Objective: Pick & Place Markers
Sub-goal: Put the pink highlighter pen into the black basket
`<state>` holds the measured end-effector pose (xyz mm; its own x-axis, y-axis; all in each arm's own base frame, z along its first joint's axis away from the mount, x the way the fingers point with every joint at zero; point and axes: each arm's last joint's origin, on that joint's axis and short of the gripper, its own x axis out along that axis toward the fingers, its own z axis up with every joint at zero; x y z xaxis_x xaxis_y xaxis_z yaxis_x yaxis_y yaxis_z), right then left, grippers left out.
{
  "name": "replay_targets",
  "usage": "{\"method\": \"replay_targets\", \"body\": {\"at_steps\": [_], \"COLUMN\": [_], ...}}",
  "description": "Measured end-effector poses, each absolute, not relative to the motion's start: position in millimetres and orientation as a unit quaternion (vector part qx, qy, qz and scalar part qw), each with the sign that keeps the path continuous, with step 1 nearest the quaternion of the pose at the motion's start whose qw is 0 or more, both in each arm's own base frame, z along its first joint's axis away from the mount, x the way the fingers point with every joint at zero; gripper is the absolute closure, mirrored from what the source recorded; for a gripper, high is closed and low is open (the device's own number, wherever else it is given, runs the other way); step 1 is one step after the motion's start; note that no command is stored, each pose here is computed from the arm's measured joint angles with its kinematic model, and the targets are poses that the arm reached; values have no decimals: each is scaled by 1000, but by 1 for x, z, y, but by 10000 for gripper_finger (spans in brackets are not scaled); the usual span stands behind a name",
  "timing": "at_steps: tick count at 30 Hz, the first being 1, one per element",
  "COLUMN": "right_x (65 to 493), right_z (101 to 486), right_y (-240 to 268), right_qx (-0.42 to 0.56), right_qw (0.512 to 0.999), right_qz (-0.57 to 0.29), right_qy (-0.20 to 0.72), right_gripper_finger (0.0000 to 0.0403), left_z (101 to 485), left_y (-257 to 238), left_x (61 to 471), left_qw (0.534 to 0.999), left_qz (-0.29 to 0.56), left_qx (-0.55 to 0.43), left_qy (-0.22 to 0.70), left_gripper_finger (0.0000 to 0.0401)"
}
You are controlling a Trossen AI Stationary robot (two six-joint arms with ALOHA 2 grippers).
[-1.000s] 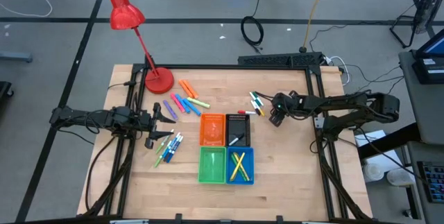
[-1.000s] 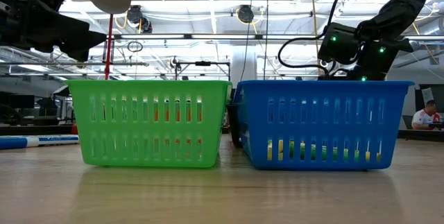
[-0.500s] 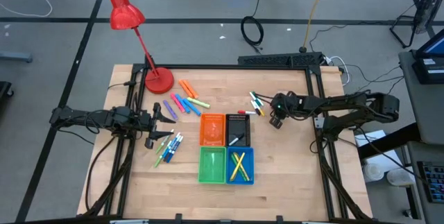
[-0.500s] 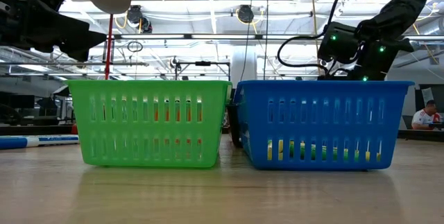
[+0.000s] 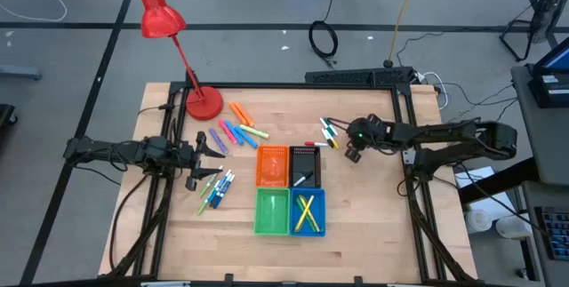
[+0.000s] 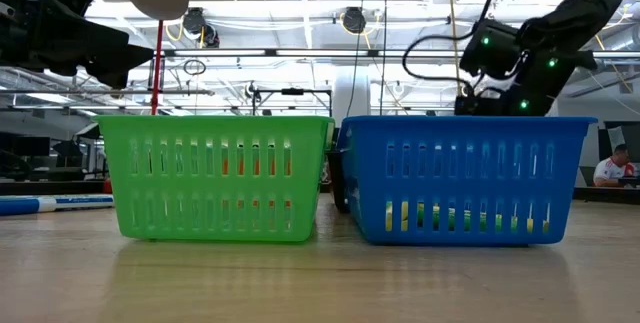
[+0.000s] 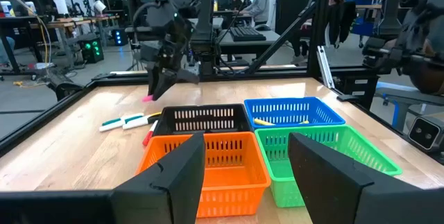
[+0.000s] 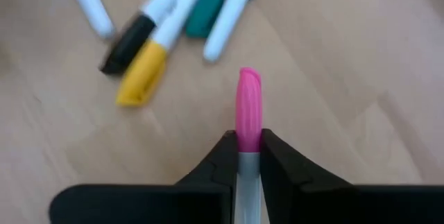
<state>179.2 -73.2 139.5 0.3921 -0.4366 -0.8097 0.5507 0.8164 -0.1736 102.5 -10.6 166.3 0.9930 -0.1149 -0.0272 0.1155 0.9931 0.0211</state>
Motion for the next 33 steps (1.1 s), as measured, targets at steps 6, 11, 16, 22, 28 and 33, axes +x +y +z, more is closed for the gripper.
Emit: {"method": "replay_targets", "body": {"at_steps": [6,11,16,22,28,33], "right_x": [187,196,205,214,225,236], "right_z": [155,164,170,180,186,181], "right_y": [-63,-50,-37,-23,-5,4], "right_qx": [71,72,67,71,64,47], "right_qw": [880,916,938,961,974,979], "right_qz": [-242,-159,-104,-27,47,72], "right_qy": [403,360,324,265,211,186], "right_gripper_finger": [367,373,366,374,367,373], "left_z": [166,166,166,166,166,166], "left_y": [-11,-11,-11,-11,-11,-11], "left_x": [102,102,102,102,102,103], "left_qw": [998,998,998,998,998,998], "left_qz": [-58,-58,-58,-58,-58,-58], "left_qx": [11,11,11,11,11,11], "left_qy": [13,13,13,13,13,13], "left_gripper_finger": [189,189,189,189,189,189]}}
